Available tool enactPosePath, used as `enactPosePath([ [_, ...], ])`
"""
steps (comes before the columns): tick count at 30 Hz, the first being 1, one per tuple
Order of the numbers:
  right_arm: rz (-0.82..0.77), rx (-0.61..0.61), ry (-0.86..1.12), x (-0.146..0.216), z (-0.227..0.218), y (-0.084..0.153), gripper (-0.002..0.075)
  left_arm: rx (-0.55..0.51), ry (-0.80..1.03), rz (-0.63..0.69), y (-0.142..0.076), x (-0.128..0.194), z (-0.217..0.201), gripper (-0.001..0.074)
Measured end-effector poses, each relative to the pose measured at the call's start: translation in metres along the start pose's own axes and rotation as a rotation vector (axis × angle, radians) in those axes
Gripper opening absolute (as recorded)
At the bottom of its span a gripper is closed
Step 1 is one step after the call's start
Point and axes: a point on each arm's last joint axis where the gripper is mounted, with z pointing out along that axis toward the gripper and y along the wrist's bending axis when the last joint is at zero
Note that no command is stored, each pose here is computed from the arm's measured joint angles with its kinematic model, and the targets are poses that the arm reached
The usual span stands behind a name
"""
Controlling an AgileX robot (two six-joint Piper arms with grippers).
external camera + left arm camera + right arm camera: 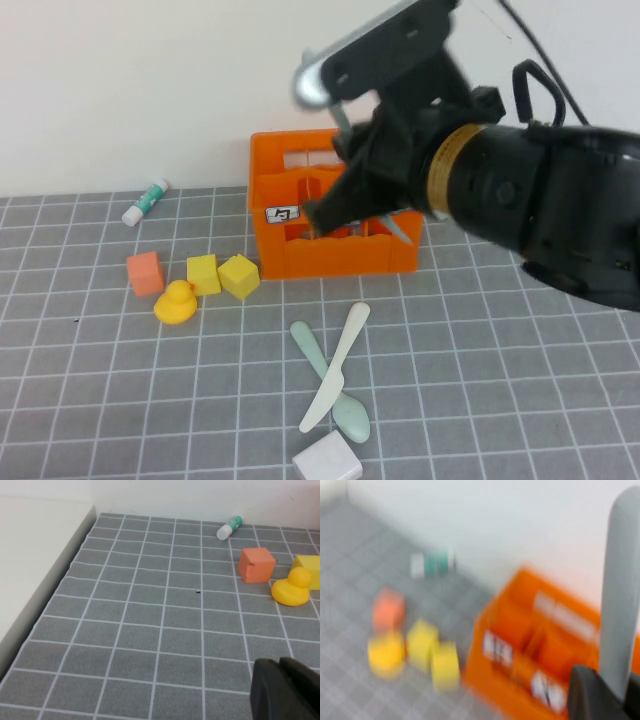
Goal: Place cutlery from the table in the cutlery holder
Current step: Place the fork on the box
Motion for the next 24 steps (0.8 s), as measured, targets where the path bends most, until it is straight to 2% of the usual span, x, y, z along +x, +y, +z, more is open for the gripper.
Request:
enactPosePath([
  [4, 0.103, -0.065, -0.158, -0.002, 0.016, -0.015, 0.0053, 0.0, 0.0, -0.002, 0.0, 0.0, 0.0, -0.0003],
  [8, 0.137, -0.092, -0.158, 0.008, 0.041, -0.021, 0.0053, 0.0, 0.0, -0.002, 0.0, 0.0, 0.0, -0.0003],
  [12, 0.191, -0.051, -0.12, 0.02, 0.062, -0.024, 0.0053, 0.0, 0.0, -0.002, 0.0, 0.0, 0.0, -0.0003],
  [15, 0.199, 0.031, -0.119, 0.022, 0.073, -0.03, 0.0053, 0.0, 0.0, -0.002, 0.0, 0.0, 0.0, -0.0003],
  [19, 0.059, 0.092, -0.128, 0.016, 0.084, -0.033, 0.0053, 0.0, 0.0, -0.002, 0.0, 0.0, 0.0, -0.0003],
  [24, -0.192, 0.075, -0.13, 0.012, 0.093, -0.029, 0.0053, 0.0, 0.0, -0.002, 0.0, 0.0, 0.0, -0.0003],
])
